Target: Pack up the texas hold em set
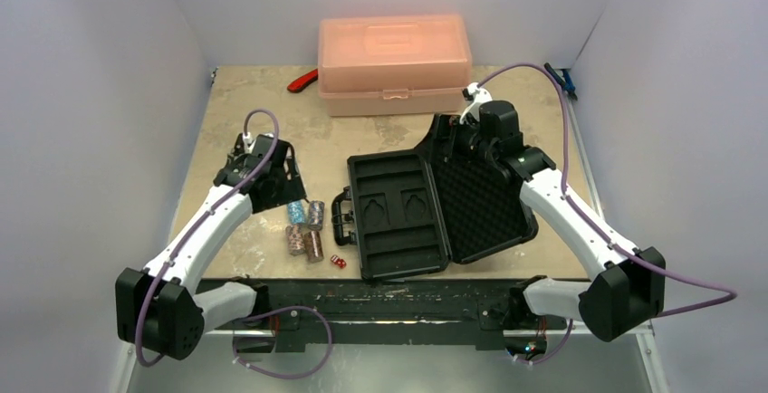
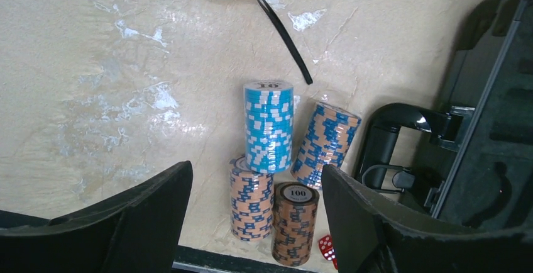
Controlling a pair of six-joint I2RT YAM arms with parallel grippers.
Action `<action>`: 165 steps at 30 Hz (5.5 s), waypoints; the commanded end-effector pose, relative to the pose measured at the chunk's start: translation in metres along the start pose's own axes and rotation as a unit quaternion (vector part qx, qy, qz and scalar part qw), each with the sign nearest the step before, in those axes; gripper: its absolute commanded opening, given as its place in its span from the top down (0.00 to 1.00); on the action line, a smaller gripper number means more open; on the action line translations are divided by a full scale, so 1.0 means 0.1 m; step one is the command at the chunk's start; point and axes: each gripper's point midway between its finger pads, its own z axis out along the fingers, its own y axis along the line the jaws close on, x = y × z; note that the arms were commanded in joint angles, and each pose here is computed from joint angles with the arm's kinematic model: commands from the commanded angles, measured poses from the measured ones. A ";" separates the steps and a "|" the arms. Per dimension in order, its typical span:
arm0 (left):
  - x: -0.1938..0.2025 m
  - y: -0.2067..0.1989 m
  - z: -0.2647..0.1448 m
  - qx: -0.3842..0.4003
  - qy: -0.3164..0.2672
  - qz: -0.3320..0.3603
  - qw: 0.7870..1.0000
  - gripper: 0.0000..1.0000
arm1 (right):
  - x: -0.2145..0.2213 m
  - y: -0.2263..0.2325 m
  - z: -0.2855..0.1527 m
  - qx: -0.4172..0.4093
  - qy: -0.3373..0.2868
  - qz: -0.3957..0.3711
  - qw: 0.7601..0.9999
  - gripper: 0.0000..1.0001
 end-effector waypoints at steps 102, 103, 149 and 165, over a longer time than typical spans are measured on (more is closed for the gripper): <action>0.14 -0.15 0.95 -0.047 0.084 0.008 0.995 0.56 | 0.14 0.18 -0.03 -0.059 0.018 -0.028 0.998 0.01; 0.15 -0.14 0.96 -0.048 0.084 0.009 0.995 0.59 | 0.14 0.18 -0.03 -0.059 0.018 -0.028 0.998 0.01; -0.56 -0.86 -0.65 0.256 -0.086 -0.053 0.962 1.00 | 0.14 1.46 -0.18 -0.255 -0.062 0.022 0.965 0.01; -0.57 -1.05 -0.98 0.333 -0.087 -0.061 0.937 1.00 | 0.55 1.99 0.25 -0.279 -0.018 0.032 0.960 0.05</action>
